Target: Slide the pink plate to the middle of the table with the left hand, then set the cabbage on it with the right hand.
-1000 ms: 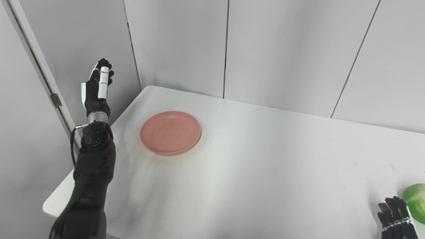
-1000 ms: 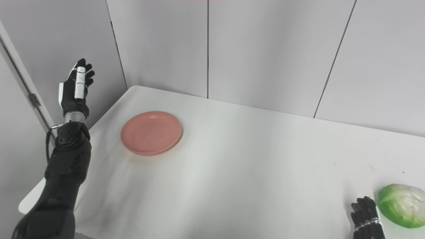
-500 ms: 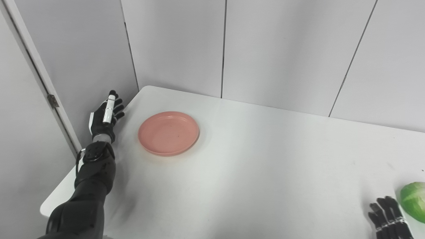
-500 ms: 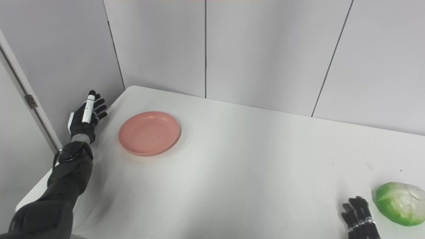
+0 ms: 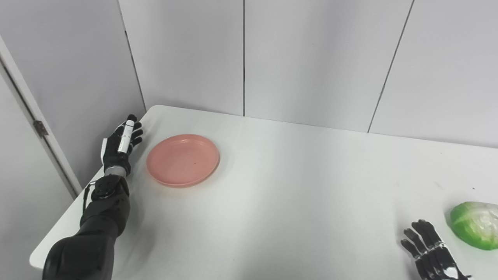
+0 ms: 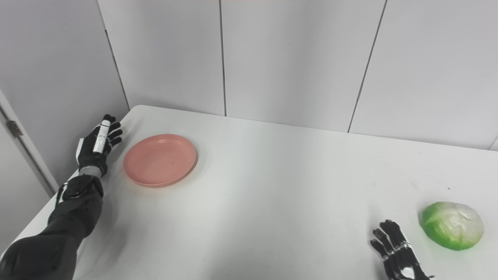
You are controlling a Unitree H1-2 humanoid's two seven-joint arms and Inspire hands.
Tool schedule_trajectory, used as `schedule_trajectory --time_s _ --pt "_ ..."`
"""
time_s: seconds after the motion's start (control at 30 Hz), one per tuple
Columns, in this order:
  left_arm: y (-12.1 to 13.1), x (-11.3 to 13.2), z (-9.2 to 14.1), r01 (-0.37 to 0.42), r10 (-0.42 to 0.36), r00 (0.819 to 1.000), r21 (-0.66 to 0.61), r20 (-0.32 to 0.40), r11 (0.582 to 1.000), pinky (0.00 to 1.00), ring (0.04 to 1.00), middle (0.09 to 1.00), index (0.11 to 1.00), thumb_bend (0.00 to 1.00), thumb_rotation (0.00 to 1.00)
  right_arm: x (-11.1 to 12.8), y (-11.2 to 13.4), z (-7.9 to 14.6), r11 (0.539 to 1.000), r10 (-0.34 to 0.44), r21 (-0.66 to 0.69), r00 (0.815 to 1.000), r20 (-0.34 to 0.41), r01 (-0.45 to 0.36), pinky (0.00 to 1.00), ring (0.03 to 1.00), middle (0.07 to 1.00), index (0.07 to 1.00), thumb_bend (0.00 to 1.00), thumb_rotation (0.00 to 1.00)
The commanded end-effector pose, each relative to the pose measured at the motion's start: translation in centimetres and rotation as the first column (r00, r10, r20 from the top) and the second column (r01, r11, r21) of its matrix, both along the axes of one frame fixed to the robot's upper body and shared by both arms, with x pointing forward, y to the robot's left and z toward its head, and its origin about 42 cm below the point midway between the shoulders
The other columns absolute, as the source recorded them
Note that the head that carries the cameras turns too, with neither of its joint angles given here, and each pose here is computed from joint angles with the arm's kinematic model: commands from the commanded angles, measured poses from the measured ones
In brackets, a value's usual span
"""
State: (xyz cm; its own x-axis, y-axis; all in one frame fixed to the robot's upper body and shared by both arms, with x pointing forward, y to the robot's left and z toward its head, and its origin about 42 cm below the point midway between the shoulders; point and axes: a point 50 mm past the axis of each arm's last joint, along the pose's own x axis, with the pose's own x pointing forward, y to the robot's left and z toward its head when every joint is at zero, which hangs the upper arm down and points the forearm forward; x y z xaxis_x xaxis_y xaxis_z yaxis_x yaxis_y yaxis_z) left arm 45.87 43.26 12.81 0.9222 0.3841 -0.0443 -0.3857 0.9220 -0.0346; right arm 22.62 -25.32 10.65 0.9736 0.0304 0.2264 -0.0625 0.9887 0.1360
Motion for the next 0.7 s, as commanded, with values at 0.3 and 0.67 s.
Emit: schedule_trajectory --time_s 0.3,0.67 --pt "-6.3 0.3 -2.6 0.281 -0.275 0.956 0.043 -0.104 0.959 0.77 0.8 0.787 0.742 0.69 0.75 -2.2 0.9 0.0 1.0 -0.008 -0.005 1.0 -0.026 0.008 0.84 0.86 0.891 0.866 0.89 0.89" --pt "-8.7 0.7 -1.3 0.399 -0.393 0.915 0.066 -0.093 0.914 0.76 0.786 0.796 0.754 0.72 0.78 -2.2 1.3 0.4 1.0 -0.001 -0.021 1.0 -0.016 0.001 0.82 0.852 0.887 0.87 0.88 0.88"
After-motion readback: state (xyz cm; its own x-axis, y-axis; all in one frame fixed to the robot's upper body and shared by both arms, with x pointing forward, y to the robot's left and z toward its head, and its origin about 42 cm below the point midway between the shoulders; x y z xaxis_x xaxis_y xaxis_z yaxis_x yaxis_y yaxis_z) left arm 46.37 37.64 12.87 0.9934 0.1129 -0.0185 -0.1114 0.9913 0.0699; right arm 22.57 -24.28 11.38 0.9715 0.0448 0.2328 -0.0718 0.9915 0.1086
